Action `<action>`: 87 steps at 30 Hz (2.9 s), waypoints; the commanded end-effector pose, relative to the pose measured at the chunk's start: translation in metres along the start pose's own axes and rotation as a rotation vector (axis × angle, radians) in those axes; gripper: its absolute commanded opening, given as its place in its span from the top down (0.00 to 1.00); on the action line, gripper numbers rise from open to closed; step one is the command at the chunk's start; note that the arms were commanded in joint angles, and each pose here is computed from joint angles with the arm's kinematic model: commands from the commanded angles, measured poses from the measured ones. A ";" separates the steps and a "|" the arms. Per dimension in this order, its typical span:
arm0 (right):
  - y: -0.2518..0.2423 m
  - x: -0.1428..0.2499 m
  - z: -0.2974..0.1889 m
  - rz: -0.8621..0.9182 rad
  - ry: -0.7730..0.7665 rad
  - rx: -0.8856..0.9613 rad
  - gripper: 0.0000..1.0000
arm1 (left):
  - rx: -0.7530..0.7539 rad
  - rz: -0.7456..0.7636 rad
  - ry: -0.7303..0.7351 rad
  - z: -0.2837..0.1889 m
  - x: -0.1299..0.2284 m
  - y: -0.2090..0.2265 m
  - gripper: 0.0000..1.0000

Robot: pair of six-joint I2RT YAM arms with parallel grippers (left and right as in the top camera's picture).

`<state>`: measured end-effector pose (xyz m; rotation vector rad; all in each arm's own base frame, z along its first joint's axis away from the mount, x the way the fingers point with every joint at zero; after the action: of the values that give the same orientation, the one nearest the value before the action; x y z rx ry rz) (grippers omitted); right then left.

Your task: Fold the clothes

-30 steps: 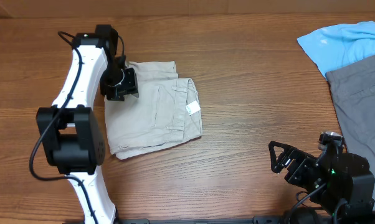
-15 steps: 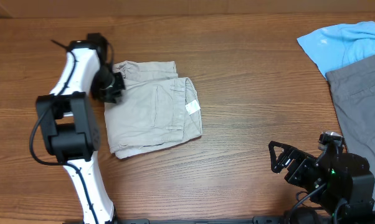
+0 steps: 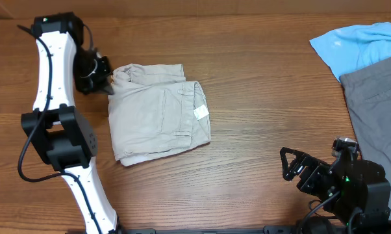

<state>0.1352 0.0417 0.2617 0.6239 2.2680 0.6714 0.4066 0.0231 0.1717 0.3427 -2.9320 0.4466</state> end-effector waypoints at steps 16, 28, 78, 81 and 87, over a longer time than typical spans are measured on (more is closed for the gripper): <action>0.003 -0.004 -0.004 -0.002 -0.022 -0.006 0.00 | -0.085 0.157 0.396 0.144 0.078 -0.024 0.96; 0.003 -0.004 -0.004 -0.002 -0.022 -0.006 0.00 | -0.233 -0.057 0.425 0.137 0.086 0.040 0.96; 0.003 -0.004 -0.004 -0.002 -0.022 -0.006 0.00 | 0.096 0.198 -0.329 0.024 -0.027 -0.123 0.94; 0.003 -0.004 -0.004 -0.002 -0.022 -0.006 0.00 | 0.036 0.252 -0.322 -0.017 -0.006 -0.115 0.45; 0.003 -0.004 -0.004 -0.002 -0.022 -0.006 0.00 | -0.199 0.206 -0.300 -0.066 0.024 -0.056 0.00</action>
<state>0.1353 0.0412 0.2615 0.6265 2.2670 0.6669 0.4135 -0.0488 0.2309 0.1214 -3.2151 0.3231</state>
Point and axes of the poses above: each gripper's point midway between its finger pads, its own z axis out along the fingers, its own y axis along the line the jaws close on, x = y × z, the point moved 5 cm from there along -z, back along the fingers, and after that the axes turned 8 degrees about z, right-handed, at the moved point
